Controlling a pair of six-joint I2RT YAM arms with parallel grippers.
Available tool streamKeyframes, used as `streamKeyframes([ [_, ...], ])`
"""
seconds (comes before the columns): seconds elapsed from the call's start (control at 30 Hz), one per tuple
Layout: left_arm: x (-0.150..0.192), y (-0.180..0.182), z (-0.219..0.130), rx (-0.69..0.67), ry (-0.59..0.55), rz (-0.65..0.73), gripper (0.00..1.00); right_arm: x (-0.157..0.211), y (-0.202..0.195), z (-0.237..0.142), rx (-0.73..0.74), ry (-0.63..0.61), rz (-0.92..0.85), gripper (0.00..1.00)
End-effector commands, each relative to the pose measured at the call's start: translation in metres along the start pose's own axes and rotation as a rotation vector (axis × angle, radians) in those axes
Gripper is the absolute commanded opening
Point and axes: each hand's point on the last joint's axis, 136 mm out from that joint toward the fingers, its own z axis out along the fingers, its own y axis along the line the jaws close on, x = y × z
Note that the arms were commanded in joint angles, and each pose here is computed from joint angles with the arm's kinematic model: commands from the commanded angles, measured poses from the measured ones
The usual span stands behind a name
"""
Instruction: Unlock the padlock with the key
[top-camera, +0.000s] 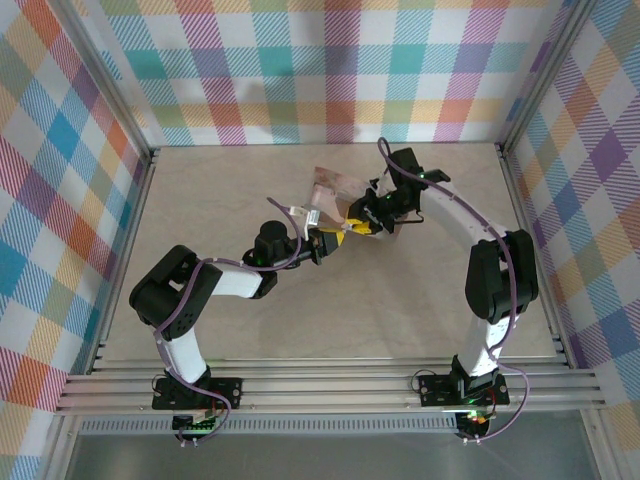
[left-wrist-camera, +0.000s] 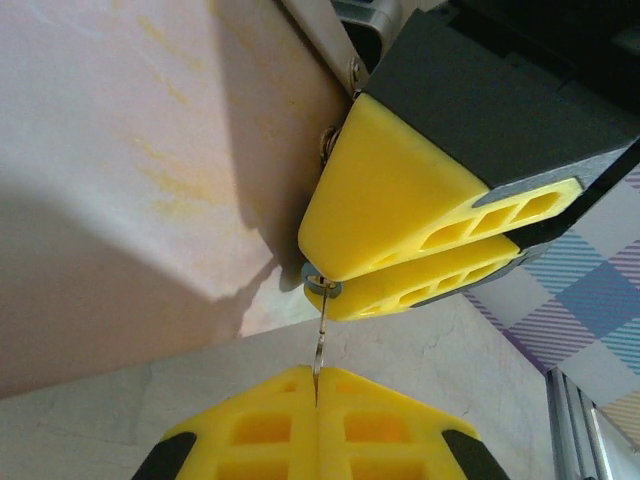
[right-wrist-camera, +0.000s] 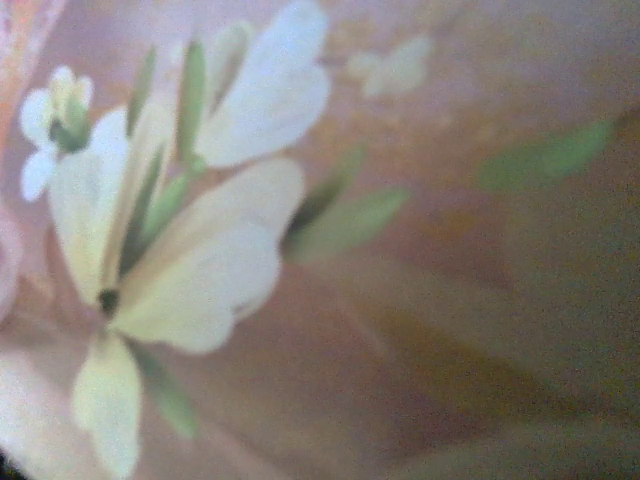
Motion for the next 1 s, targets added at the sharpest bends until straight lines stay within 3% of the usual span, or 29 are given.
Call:
streamKeyframes([
  [0.0, -0.026, -0.023, -0.001, 0.065, -0.104, 0.054, 0.00, 0.007, 0.013, 0.000, -0.047, 0.061, 0.003, 0.00],
  [0.97, 0.001, -0.004, -0.004, 0.010, -0.076, 0.042, 0.00, 0.006, 0.028, -0.003, -0.089, 0.113, 0.018, 0.00],
])
